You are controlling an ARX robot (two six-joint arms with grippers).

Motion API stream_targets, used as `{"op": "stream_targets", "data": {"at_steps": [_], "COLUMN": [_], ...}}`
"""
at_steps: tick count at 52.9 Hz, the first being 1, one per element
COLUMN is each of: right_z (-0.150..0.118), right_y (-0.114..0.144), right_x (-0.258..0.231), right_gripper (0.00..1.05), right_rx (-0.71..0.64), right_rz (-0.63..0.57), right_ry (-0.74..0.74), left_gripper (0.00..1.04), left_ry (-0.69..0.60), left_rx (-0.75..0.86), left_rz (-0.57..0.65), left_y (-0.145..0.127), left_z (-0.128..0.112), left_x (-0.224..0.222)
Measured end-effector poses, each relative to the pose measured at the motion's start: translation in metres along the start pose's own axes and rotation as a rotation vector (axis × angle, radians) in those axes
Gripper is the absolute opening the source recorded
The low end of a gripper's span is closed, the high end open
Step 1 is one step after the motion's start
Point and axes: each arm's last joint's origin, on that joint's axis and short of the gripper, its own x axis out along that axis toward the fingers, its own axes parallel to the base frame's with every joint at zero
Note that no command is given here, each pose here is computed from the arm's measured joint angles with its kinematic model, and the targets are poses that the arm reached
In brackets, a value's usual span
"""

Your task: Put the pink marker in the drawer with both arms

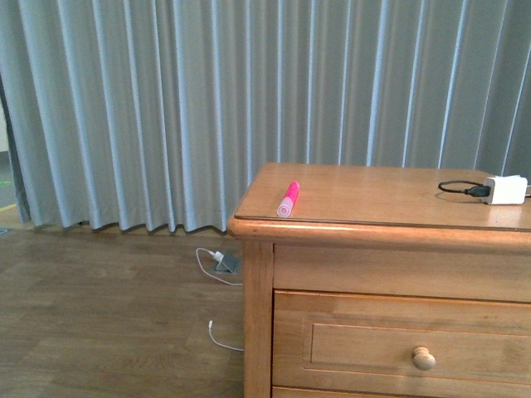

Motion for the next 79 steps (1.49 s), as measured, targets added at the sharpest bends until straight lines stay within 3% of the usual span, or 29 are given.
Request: {"op": "stream_targets", "data": {"at_steps": [36, 40, 49, 64, 79], "right_z": [0.000, -0.003, -0.003, 0.002, -0.011], "right_y": [0.000, 0.000, 0.001, 0.038, 0.079], "right_x": [0.000, 0.000, 0.009, 0.064, 0.134], "right_gripper": [0.96, 0.96, 0.96, 0.96, 0.96], "right_rx": [-0.007, -0.027, 0.009, 0.001, -0.014], "right_rz": [-0.013, -0.083, -0.073, 0.086, 0.070], "right_ry": [0.003, 0.037, 0.168, 0.351, 0.447], "left_gripper": [0.99, 0.99, 0.99, 0.99, 0.99], "left_ry": [0.000, 0.000, 0.000, 0.000, 0.000], "left_rx": [0.000, 0.000, 0.000, 0.000, 0.000], "left_rz": [0.000, 0.000, 0.000, 0.000, 0.000], "left_y": [0.000, 0.000, 0.000, 0.000, 0.000], "left_z": [0.000, 0.000, 0.000, 0.000, 0.000], "left_x": [0.000, 0.000, 0.000, 0.000, 0.000]}}
